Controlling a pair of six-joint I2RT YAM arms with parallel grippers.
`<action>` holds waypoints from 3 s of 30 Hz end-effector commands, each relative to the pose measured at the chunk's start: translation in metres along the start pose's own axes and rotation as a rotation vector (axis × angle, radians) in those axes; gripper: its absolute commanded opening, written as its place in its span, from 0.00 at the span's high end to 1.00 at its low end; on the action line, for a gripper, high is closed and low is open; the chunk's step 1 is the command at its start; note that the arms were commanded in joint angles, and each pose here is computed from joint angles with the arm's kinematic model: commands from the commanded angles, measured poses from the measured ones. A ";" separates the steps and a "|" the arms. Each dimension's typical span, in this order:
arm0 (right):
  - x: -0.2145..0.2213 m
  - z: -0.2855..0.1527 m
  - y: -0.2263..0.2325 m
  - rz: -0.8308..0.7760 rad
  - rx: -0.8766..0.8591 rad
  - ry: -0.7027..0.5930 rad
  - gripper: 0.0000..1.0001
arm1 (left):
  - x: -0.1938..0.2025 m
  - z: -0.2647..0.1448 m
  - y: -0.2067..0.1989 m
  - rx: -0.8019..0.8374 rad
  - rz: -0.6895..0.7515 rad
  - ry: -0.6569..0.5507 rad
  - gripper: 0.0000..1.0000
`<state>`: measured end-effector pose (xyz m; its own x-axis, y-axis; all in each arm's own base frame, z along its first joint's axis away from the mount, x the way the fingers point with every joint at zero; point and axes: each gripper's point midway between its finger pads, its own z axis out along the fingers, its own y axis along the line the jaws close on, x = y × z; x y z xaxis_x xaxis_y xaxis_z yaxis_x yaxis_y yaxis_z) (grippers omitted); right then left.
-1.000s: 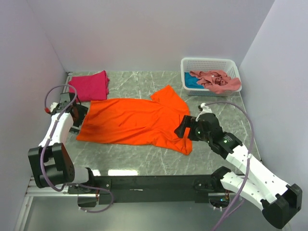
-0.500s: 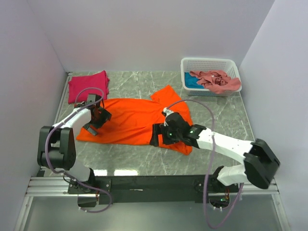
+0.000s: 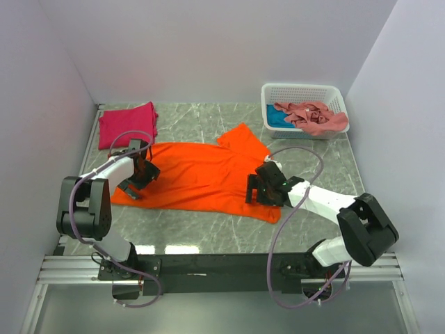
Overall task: Fold and stack the t-shirts
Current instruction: Fold the tshirt
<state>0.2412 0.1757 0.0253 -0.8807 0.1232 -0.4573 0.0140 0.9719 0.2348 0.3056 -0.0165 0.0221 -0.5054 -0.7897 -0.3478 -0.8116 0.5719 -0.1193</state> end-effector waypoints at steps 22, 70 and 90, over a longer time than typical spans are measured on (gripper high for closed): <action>-0.030 -0.040 0.060 -0.131 -0.203 -0.075 0.00 | -0.016 -0.010 -0.012 0.019 -0.031 -0.011 0.01; -0.178 -0.091 0.049 0.006 -0.134 -0.317 0.03 | -0.137 0.003 -0.030 -0.096 -0.187 -0.166 0.17; -0.225 -0.025 0.037 -0.126 0.007 -0.277 0.05 | -0.107 0.051 -0.028 -0.164 -0.108 -0.037 0.99</action>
<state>0.3923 0.1784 0.1369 -0.7781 0.0941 -0.6210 -0.0482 0.9768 0.2085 0.3972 0.0689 0.0203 -0.3743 -0.8346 -0.4041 -0.9110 0.4123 -0.0078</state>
